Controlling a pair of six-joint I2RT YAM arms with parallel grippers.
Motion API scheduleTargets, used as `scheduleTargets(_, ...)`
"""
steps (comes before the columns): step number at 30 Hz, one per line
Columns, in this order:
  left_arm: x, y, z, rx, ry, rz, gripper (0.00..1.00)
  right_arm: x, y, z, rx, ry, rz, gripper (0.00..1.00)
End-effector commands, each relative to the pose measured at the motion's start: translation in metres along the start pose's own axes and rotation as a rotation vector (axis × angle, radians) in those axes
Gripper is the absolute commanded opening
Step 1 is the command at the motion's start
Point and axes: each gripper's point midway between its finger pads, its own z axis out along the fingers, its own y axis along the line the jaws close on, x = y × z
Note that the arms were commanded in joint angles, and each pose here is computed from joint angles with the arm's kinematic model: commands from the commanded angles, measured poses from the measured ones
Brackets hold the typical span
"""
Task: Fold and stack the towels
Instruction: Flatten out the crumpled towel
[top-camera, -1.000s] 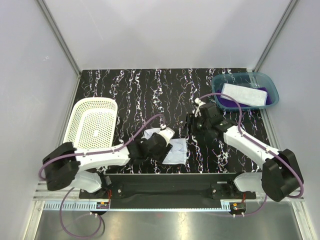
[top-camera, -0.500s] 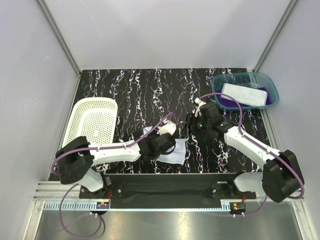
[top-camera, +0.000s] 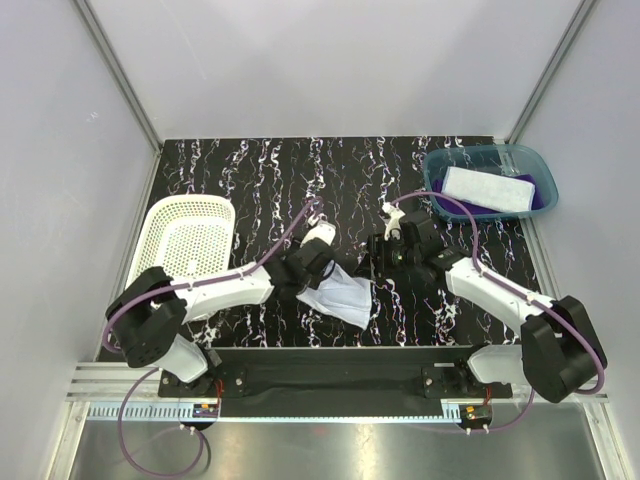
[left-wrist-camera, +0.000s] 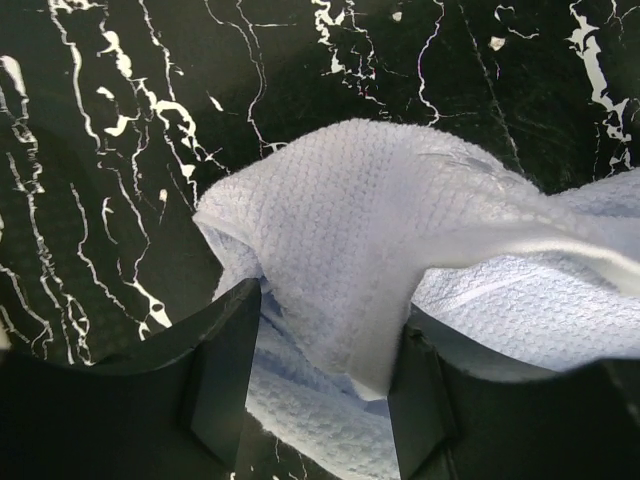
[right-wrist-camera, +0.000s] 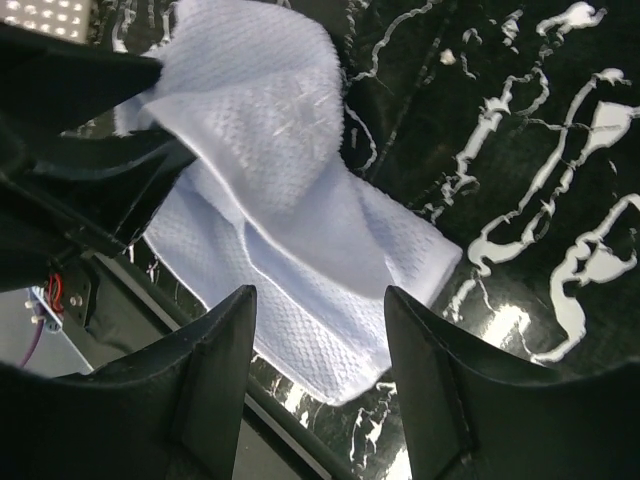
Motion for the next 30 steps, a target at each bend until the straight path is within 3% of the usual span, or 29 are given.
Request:
scheduleTargets(1, -0.04, -0.016, -0.009, 0.136, -0.081, -0.057, 0.54, -0.013, 0.022, 0.003, -0.128, -0.056, -0.09, 0.61)
scheduleTargets(12, -0.062, -0.004, -0.008, 0.222, -0.063, -0.094, 0.54, -0.012, 0.029, 0.031, -0.194, -0.044, -0.157, 0.62)
scheduleTargets(22, -0.071, 0.003, -0.002, 0.243, -0.041, -0.109, 0.51, 0.021, 0.008, 0.044, -0.14, 0.021, -0.092, 0.54)
scheduleTargets(26, -0.074, 0.003, -0.002, 0.255, -0.046, -0.109, 0.45, 0.035, -0.001, 0.042, -0.109, 0.045, -0.063, 0.54)
scheduleTargets(30, -0.075, 0.006, -0.002, 0.257, -0.049, -0.115, 0.28, 0.04, 0.001, 0.038, -0.118, 0.046, -0.051, 0.54)
